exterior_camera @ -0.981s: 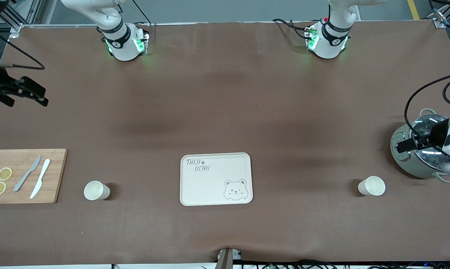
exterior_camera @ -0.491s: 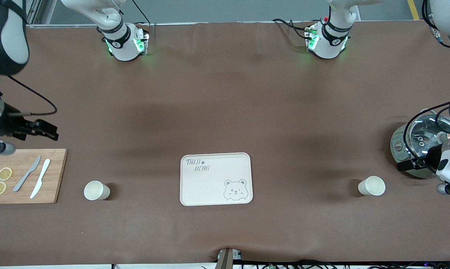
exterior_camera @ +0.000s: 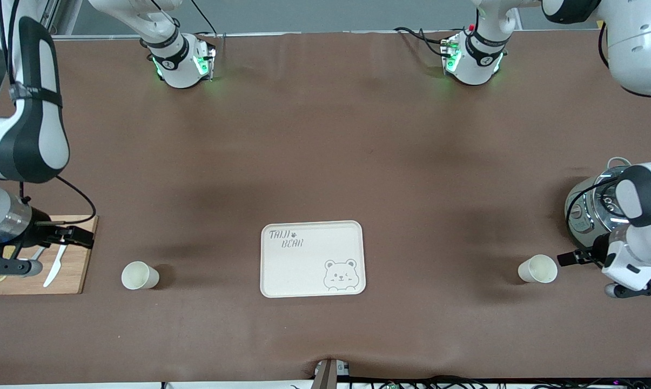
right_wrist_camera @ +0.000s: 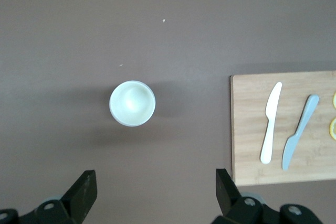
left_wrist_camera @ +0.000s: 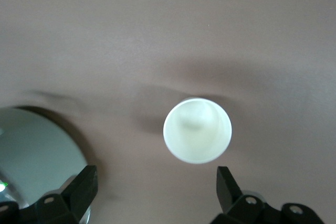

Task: Place white IKEA cup upright on tray with both arms
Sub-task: 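Lower both grippers and grasp each white cup by its rim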

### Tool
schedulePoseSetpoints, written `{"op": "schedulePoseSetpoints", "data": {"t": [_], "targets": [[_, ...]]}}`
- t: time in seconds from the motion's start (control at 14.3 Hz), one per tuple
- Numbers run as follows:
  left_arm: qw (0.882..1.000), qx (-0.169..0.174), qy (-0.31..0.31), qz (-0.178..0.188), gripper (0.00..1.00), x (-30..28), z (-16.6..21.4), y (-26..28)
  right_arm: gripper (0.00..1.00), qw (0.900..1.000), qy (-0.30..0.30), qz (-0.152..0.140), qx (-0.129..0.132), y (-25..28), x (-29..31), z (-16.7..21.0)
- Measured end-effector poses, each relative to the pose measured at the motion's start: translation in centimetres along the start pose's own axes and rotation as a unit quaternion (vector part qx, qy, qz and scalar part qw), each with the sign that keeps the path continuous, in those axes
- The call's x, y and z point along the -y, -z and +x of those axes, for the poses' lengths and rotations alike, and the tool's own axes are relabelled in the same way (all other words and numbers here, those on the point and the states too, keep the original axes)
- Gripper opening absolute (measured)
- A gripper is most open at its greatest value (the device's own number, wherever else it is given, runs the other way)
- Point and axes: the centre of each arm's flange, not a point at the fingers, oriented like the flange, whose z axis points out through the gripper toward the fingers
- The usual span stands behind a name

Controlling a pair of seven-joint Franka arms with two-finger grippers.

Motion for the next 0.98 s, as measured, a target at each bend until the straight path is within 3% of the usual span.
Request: {"op": "schedulePoseSetpoints", "data": {"t": [0.49, 0.7, 0.98], "targets": [[1.0, 0.006, -0.002, 0.002, 1.0, -0.3, 0.3, -6.0, 1.0, 1.0, -0.013, 0.018, -0.011, -7.9, 0.1, 2.0], [1.0, 0.008, -0.003, 0.003, 1.0, -0.5, 0.2, -8.3, 1.0, 0.999, -0.013, 0.016, -0.03, -10.6, 0.4, 2.8], [1.0, 0.015, -0.004, 0.004, 1.0, -0.6, -0.1, -10.6, 1.0, 0.999, -0.014, 0.013, -0.032, -13.8, 0.3, 3.0]]}}
